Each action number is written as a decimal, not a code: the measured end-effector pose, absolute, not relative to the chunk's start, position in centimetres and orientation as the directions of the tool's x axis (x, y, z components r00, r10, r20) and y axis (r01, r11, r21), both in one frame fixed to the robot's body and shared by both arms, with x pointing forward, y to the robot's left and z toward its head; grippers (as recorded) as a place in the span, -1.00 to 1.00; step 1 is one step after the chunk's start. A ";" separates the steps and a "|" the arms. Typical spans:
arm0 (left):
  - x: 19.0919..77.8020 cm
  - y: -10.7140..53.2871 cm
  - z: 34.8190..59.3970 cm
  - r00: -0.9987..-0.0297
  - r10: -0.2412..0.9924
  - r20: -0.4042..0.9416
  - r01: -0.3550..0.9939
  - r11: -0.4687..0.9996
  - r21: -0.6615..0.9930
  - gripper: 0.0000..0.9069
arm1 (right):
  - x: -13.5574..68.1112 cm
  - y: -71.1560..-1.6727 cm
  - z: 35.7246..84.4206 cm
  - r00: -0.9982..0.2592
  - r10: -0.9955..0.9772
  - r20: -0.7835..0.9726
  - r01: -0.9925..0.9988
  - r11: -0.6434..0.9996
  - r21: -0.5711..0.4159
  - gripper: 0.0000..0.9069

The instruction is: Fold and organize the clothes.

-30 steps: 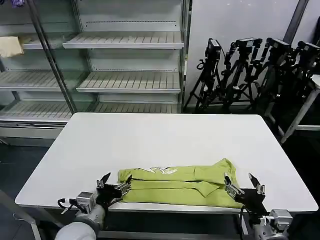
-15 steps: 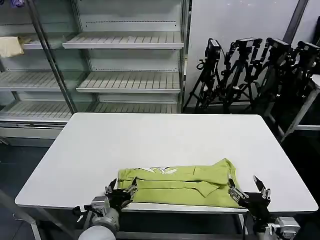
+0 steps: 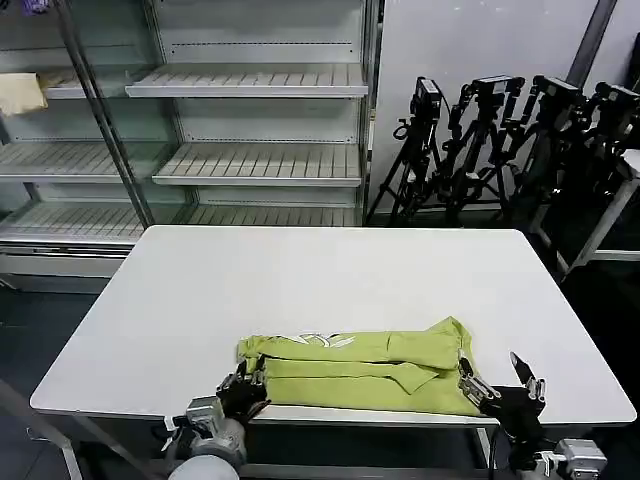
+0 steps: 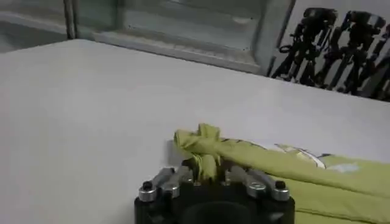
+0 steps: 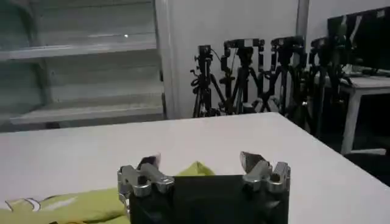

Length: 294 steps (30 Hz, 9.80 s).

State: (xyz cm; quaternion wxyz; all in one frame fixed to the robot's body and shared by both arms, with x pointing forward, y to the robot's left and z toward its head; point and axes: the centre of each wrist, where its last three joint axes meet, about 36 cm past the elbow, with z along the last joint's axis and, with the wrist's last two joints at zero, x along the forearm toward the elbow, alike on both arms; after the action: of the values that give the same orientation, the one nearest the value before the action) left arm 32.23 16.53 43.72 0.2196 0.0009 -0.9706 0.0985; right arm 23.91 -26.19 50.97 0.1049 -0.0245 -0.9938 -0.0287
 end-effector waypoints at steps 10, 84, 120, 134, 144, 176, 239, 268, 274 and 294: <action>32.5 18.0 44.2 -0.900 0.079 0.429 -0.079 0.938 -0.339 -0.84 | 23.5 -26.2 51.5 -0.978 0.052 0.202 0.064 0.997 0.053 1.00; 36.0 9.9 48.5 -0.823 0.493 0.284 0.166 0.686 -0.708 1.00 | 24.6 -26.7 50.0 -0.974 0.072 0.214 0.090 0.993 0.075 1.00; 36.1 22.8 46.0 -0.834 0.291 0.469 -0.001 0.849 -0.528 1.00 | 24.0 -26.3 50.9 -0.977 0.080 0.199 0.096 0.993 0.071 1.00; 37.1 20.8 45.2 -0.808 0.374 0.455 0.026 0.794 -0.608 -0.96 | 23.1 -26.3 51.5 -0.976 0.091 0.198 0.106 0.992 0.070 1.00; 37.2 20.9 44.6 -0.806 0.384 0.450 0.010 0.769 -0.640 -0.96 | 22.9 -26.2 51.8 -0.976 0.094 0.198 0.110 0.991 0.073 1.00; 36.4 28.3 47.5 -0.873 0.346 0.343 -0.075 0.601 -0.796 -0.96 | 22.7 -25.8 52.4 -0.978 0.089 0.187 0.108 0.990 0.090 1.00; 43.3 3.2 48.7 -0.837 0.510 0.199 0.507 0.859 -0.066 1.00 | 24.1 -25.7 52.0 -0.981 0.099 0.165 0.112 0.991 0.074 1.00; 30.2 20.5 49.4 -0.993 0.084 0.079 0.086 0.996 0.024 1.00 | 24.8 -24.2 52.0 -0.997 0.045 0.066 0.044 0.999 -0.018 1.00; 27.7 19.6 48.5 -0.991 0.073 0.115 0.087 0.990 0.115 1.00 | 24.5 -24.1 52.2 -0.997 0.046 0.062 0.044 0.999 -0.025 1.00; 28.0 15.1 43.4 -0.956 0.092 0.280 0.213 0.872 0.441 1.00 | 23.6 -23.9 52.1 -0.994 0.064 0.086 0.062 0.998 -0.029 1.00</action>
State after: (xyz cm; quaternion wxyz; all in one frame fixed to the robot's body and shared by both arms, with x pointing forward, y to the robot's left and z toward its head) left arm 27.98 15.07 43.40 0.1259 -0.0795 -0.9592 -0.2405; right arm 23.56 -23.91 52.06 0.0436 -0.0315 -0.9985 0.0132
